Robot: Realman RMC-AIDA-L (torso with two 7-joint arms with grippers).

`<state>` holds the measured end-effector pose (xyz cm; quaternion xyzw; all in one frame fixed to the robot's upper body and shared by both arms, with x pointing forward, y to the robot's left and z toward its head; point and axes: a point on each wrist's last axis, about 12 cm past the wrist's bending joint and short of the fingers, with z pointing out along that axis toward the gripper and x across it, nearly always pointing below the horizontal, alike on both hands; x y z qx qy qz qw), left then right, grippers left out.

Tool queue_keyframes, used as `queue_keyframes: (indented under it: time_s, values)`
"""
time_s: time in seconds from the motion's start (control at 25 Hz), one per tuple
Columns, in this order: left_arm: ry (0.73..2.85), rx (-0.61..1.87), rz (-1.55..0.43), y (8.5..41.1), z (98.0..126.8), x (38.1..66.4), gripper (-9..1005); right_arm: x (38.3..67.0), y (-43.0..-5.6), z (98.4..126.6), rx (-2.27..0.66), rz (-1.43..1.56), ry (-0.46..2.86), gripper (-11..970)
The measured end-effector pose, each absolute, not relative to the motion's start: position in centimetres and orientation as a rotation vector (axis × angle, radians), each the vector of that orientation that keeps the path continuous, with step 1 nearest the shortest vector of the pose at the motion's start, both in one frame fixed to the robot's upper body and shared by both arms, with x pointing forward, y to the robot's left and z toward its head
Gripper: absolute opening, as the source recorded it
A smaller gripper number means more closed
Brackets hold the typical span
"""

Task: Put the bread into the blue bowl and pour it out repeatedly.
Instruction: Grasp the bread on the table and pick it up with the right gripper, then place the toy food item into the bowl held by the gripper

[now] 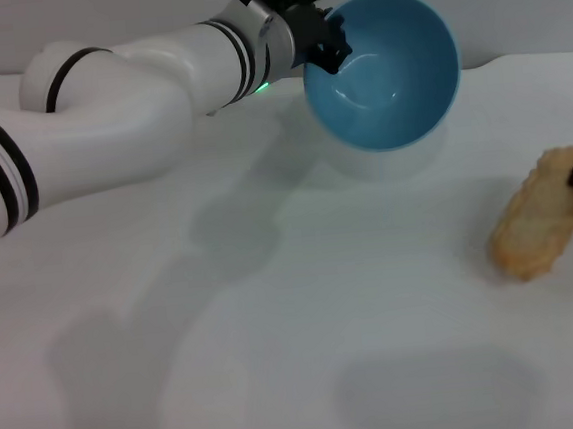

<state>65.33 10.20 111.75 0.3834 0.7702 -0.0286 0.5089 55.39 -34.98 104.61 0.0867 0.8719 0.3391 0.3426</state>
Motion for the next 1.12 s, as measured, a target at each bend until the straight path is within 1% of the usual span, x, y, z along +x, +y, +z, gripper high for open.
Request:
queue_keyframes:
  time_s: [0.04, 0.08, 0.12, 0.16, 0.2, 0.28, 0.36, 0.48, 0.6, 0.8, 1.0, 1.12]
  values:
    - [1.867, 0.932, -0.068, 10.2, 111.7, 65.3, -2, 55.4, -35.3, 105.2, 0.208, 0.886, 2.246, 258]
    - [1.867, 0.932, -0.068, 10.2, 111.7, 65.3, -2, 55.4, -35.3, 105.2, 0.208, 0.886, 2.246, 255]
    - [1.874, 0.937, -0.067, 10.2, 111.7, 65.3, -2, 55.5, -35.5, 106.0, 0.190, 0.902, 2.217, 251]
    - [1.916, 0.966, -0.072, 9.9, 111.7, 65.2, -2, 55.4, -35.7, 107.9, 0.126, 0.968, 2.131, 247]
    - [1.941, 0.984, -0.079, 9.5, 111.7, 65.1, -1, 55.4, -35.7, 107.9, 0.126, 0.968, 2.131, 243]
    - [1.966, 1.005, -0.086, 9.2, 111.7, 65.0, -1, 55.3, -35.8, 109.9, 0.048, 1.040, 2.036, 235]
    - [2.028, 1.076, -0.111, 7.7, 112.0, 64.6, -1, 55.5, -35.9, 112.1, -0.031, 1.087, 1.944, 218]
    - [2.059, 1.109, -0.130, 7.0, 112.2, 64.4, -1, 55.9, -35.5, 112.8, -0.060, 1.093, 1.924, 192]
    - [2.099, 1.144, -0.172, 6.1, 112.2, 63.7, -1, 56.6, -34.4, 112.9, -0.103, 1.106, 1.929, 171]
    - [2.134, 1.167, -0.230, 5.2, 112.1, 62.9, -1, 57.9, -31.7, 111.7, -0.175, 1.078, 2.010, 130]
    - [2.158, 1.171, -0.276, 4.8, 111.8, 62.2, -1, 58.9, -29.2, 110.1, -0.233, 1.017, 2.106, 126]
    - [2.165, 1.164, -0.286, 4.9, 111.7, 62.2, -1, 59.1, -28.8, 109.7, -0.237, 1.005, 2.122, 124]
